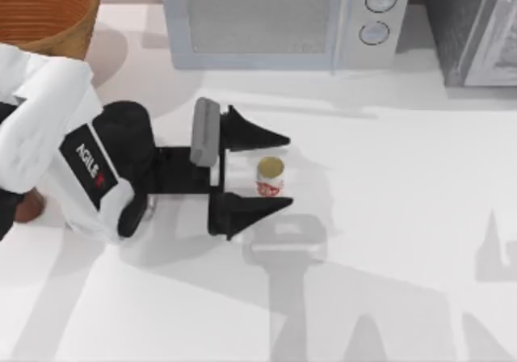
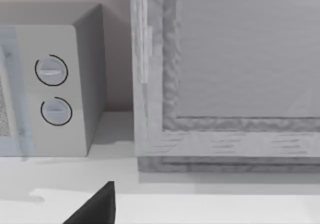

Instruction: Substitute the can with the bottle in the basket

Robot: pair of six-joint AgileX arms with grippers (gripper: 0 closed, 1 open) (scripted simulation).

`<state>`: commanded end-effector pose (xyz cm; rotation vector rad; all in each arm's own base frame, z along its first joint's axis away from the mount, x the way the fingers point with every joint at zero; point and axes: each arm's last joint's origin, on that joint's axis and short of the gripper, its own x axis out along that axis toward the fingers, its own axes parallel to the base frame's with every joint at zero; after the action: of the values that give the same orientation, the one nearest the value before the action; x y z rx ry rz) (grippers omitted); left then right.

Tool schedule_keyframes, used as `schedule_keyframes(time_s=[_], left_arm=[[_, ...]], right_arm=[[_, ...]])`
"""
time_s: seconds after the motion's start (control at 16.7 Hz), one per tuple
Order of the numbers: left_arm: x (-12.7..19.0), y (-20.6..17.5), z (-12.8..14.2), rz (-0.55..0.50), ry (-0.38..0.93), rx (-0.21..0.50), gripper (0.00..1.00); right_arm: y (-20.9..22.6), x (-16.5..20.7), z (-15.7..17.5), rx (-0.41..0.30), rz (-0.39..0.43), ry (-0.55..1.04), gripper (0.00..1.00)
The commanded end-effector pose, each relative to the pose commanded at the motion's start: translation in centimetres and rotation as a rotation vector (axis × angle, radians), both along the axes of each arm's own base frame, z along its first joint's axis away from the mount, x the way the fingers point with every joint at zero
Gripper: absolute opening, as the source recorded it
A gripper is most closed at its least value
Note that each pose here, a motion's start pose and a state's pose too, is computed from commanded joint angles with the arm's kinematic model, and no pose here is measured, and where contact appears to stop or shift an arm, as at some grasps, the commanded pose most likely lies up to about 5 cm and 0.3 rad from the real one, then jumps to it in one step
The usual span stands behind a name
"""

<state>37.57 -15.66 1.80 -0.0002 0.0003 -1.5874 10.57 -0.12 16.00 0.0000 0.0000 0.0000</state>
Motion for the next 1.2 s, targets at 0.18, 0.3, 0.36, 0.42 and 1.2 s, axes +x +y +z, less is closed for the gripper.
schedule_keyframes(time_s=[0.18,0.3,0.36,0.42,1.2], left_arm=[[-0.1,1.1,1.1,0.07,0.046,0.013,1.0],[-0.2,2.4,3.0,0.162,0.083,0.027,1.0],[-0.4,3.2,4.4,0.218,0.097,0.033,1.0],[-0.7,4.0,5.9,0.279,0.107,0.04,1.0],[-20.5,14.0,21.1,1.211,-0.005,0.03,1.0]], right_arm=[[0.0,0.0,0.0,0.0,0.0,0.0,1.0],[0.0,0.0,0.0,0.0,0.0,0.0,1.0],[0.0,0.0,0.0,0.0,0.0,0.0,1.0],[0.0,0.0,0.0,0.0,0.0,0.0,1.0],[0.0,0.0,0.0,0.0,0.0,0.0,1.0]])
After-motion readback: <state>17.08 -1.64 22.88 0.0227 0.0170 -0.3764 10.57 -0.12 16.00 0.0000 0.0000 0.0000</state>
